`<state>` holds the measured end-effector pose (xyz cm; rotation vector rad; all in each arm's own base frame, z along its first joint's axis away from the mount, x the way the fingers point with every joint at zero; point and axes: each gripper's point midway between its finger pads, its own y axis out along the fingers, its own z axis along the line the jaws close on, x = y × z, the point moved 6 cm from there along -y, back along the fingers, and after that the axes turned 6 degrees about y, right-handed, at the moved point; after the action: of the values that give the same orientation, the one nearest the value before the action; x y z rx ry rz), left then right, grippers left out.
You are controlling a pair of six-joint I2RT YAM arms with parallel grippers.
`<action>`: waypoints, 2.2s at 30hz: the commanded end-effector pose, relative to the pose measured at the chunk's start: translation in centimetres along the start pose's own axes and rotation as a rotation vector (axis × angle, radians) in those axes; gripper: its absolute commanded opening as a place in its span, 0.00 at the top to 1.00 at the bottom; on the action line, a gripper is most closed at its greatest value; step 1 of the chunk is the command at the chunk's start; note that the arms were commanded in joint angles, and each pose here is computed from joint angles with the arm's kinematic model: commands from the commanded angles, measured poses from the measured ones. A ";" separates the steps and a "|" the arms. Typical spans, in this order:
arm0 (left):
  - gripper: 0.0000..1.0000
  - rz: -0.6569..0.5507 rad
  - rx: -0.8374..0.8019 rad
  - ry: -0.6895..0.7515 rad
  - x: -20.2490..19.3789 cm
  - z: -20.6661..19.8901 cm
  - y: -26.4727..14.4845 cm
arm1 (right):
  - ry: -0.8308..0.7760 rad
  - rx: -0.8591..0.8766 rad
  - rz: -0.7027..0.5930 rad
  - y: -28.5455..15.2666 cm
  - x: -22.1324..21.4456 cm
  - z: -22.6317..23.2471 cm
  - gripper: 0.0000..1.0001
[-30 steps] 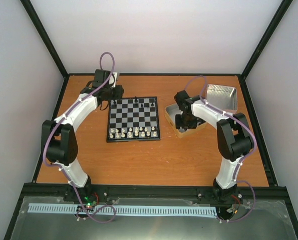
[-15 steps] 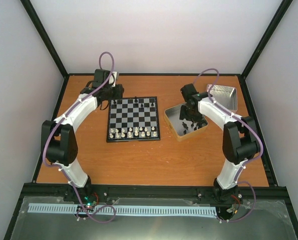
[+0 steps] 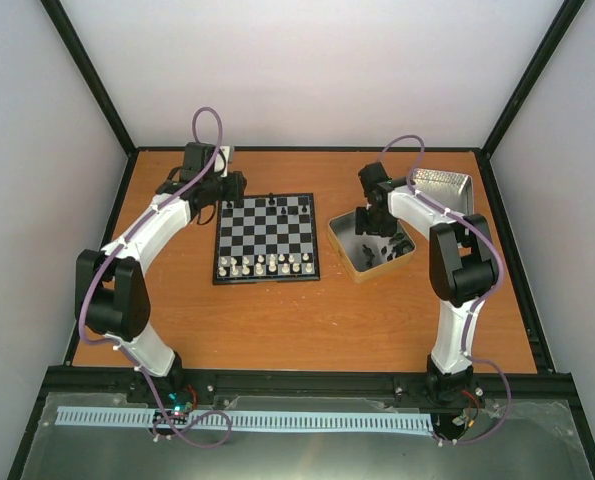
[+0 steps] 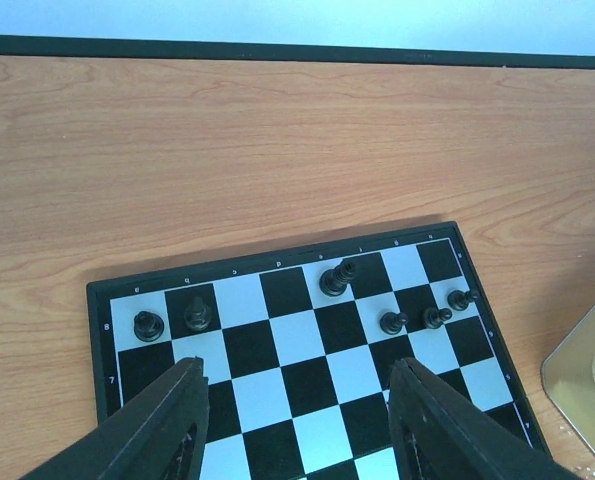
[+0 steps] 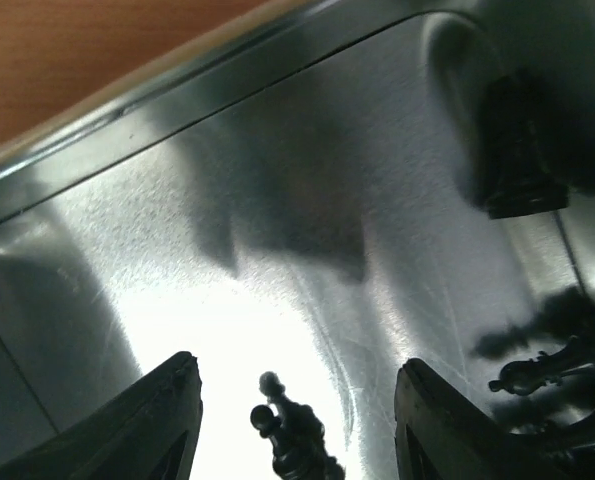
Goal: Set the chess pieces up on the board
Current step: Pick up the chess piece from the storage box, then place the chess piece on the chessboard.
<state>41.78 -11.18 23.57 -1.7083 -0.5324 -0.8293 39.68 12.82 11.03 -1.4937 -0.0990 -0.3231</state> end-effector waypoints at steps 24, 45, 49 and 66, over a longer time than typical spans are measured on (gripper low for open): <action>0.48 -0.047 -0.085 -0.002 0.8 -0.7 -0.2 | -0.067 -0.072 0.098 2.9 -1.7 -1.3 0.86; 0.44 -0.108 -0.793 0.069 -0.3 -12.0 0.7 | 0.210 0.604 -0.246 -7.8 2.8 5.1 0.89; 0.44 -0.128 -0.878 0.096 0.2 -14.1 0.9 | 0.227 0.749 -0.323 -10.8 3.7 6.1 0.88; 0.43 -0.153 -0.947 -0.032 1.6 -16.9 3.5 | 0.503 0.989 -0.166 -14.0 5.2 8.5 0.88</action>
<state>40.37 -27.54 23.36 -2.5121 -0.2645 -1.2322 41.60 19.54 24.81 -0.4733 0.0110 -0.6360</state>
